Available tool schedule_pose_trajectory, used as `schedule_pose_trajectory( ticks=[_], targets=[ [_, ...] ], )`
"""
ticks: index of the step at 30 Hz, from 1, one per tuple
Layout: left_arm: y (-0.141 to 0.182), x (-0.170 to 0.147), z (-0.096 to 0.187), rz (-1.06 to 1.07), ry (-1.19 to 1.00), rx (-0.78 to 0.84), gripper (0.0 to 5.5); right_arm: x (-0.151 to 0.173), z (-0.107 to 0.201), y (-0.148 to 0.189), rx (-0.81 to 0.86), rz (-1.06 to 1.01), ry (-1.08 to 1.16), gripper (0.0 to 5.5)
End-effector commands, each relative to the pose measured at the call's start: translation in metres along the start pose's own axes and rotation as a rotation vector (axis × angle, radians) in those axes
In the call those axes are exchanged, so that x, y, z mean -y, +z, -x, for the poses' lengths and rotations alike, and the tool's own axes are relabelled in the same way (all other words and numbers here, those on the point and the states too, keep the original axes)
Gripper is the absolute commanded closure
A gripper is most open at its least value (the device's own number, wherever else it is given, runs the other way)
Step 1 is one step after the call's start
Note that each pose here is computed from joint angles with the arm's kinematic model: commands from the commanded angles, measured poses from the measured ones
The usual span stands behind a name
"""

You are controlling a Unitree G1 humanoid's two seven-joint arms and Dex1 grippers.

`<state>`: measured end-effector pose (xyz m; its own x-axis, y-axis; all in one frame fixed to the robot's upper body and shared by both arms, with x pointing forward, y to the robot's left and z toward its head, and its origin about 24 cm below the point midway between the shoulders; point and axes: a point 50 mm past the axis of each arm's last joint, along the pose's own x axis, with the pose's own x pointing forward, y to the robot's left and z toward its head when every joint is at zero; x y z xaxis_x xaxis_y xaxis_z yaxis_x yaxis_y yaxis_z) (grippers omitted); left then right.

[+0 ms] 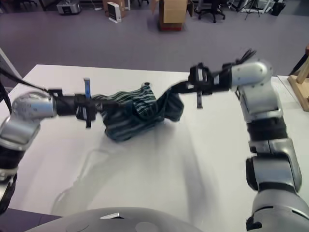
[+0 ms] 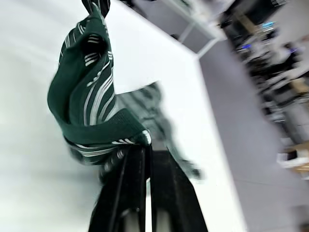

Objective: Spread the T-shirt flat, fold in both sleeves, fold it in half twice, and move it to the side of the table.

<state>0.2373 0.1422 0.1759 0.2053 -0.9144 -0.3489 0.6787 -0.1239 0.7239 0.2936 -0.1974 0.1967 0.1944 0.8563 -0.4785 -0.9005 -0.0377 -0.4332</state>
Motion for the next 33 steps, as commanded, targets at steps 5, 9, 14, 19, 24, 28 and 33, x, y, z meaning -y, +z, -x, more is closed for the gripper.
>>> schedule_pose_trajectory(
  ticks=[5,9,14,19,24,28,33],
  targets=[
    [0.029,-0.026,0.027,0.11,0.118,0.012,5.5,0.008,0.022,0.032,0.089,-0.027,-0.07,5.46],
    [0.036,-0.016,0.039,0.19,0.082,-0.008,5.5,0.005,0.048,0.044,0.037,-0.044,0.004,5.46],
    [0.047,0.045,0.024,0.365,-0.125,0.003,5.5,-0.05,0.044,0.013,-0.178,-0.151,0.256,5.46],
    [0.035,0.117,-0.007,0.457,-0.239,-0.043,5.5,-0.114,-0.005,-0.031,-0.246,-0.187,0.344,5.46],
    [0.035,0.141,-0.012,0.581,-0.241,-0.049,4.99,-0.169,-0.016,-0.045,-0.291,-0.249,0.493,5.5],
    [0.042,0.134,-0.001,0.727,-0.203,-0.004,4.28,-0.162,0.012,-0.055,-0.439,-0.264,0.557,5.01],
    [0.061,0.148,0.031,1.022,-0.372,0.013,3.59,-0.154,0.026,-0.046,-0.423,-0.288,0.616,4.2]
  ],
)
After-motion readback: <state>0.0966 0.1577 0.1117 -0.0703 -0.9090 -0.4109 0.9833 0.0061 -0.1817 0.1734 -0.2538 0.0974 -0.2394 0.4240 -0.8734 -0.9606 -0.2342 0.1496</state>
